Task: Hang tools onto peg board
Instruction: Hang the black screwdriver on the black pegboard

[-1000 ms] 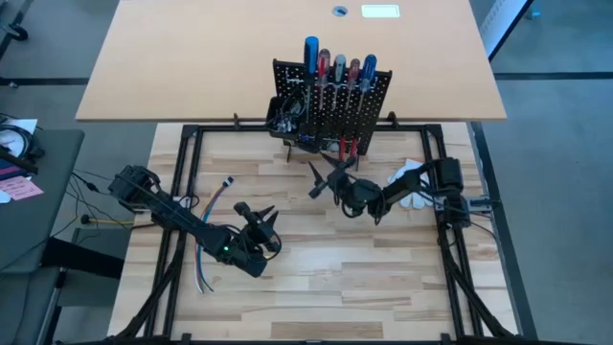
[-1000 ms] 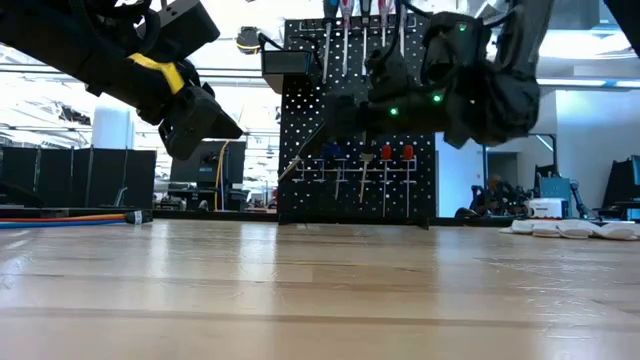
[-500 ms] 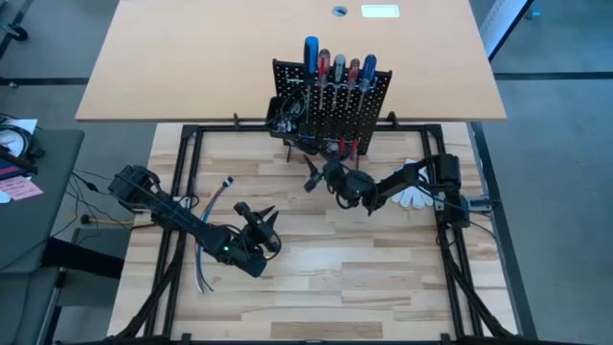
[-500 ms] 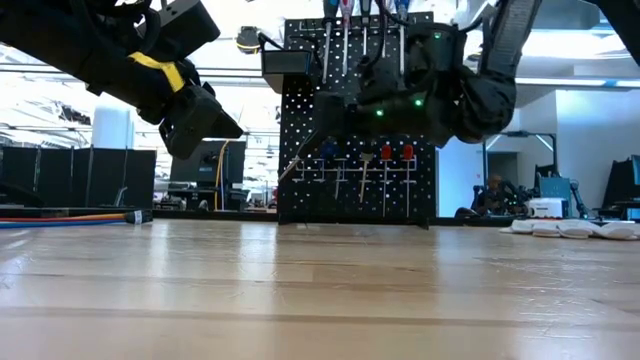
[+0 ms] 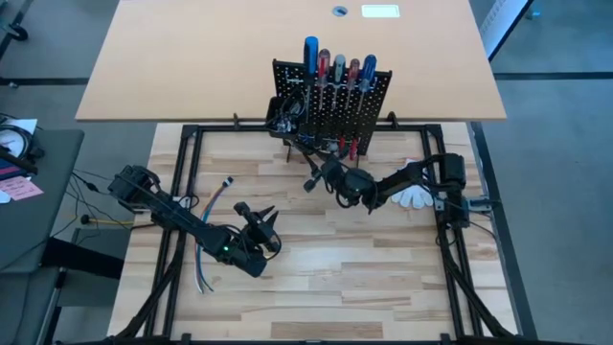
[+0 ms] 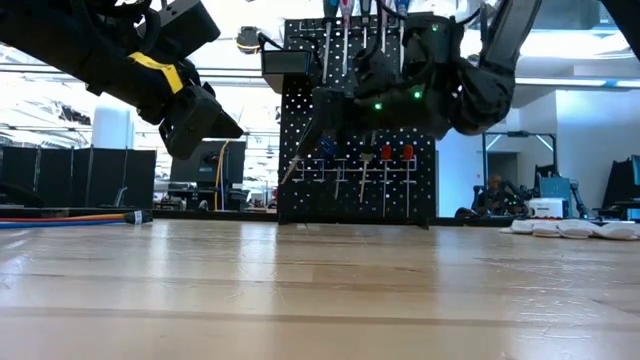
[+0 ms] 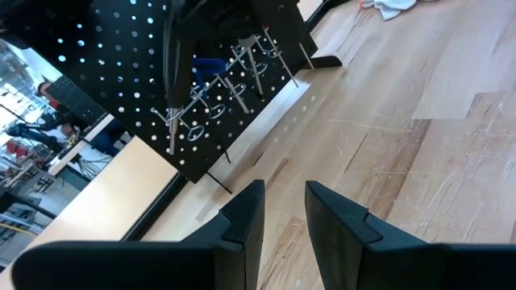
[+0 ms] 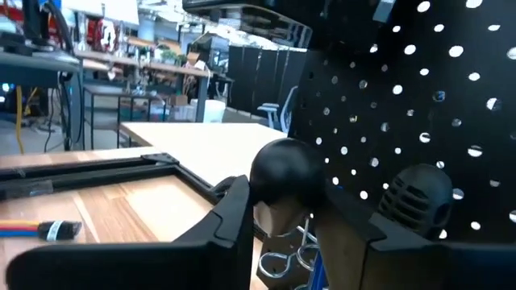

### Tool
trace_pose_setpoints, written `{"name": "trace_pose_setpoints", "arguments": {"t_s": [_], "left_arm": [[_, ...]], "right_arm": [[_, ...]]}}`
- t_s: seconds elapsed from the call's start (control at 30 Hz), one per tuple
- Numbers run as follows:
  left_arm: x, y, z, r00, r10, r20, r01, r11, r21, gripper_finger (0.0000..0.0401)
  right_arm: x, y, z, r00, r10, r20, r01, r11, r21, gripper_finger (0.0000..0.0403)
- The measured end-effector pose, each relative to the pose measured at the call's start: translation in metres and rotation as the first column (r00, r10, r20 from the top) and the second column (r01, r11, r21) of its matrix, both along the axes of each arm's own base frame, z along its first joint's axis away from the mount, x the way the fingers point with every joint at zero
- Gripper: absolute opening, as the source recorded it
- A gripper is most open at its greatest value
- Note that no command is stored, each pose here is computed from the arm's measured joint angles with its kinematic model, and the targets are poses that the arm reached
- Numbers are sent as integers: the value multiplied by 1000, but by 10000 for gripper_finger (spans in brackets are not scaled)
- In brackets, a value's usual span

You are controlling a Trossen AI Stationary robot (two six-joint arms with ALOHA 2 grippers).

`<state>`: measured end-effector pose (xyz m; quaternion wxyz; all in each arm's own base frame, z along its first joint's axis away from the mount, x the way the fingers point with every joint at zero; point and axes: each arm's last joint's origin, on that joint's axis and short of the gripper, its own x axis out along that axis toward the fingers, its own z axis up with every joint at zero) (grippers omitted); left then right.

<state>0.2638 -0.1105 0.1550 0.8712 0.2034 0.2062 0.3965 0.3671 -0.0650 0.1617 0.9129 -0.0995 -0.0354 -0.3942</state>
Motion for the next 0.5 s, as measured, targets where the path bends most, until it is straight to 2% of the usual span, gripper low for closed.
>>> {"name": "trace_pose_setpoints", "arguments": {"t_s": [0.13, 0.5], "left_arm": [[0, 0, 0, 1000, 0, 0, 0, 1000, 0, 85], [0, 0, 0, 1000, 0, 0, 0, 1000, 0, 85]], "right_arm": [[-3, -2, 12, 1000, -3, -20, 3, 1000, 2, 118], [-14, 0, 50, 996, 12, -87, -12, 1000, -9, 115]]}}
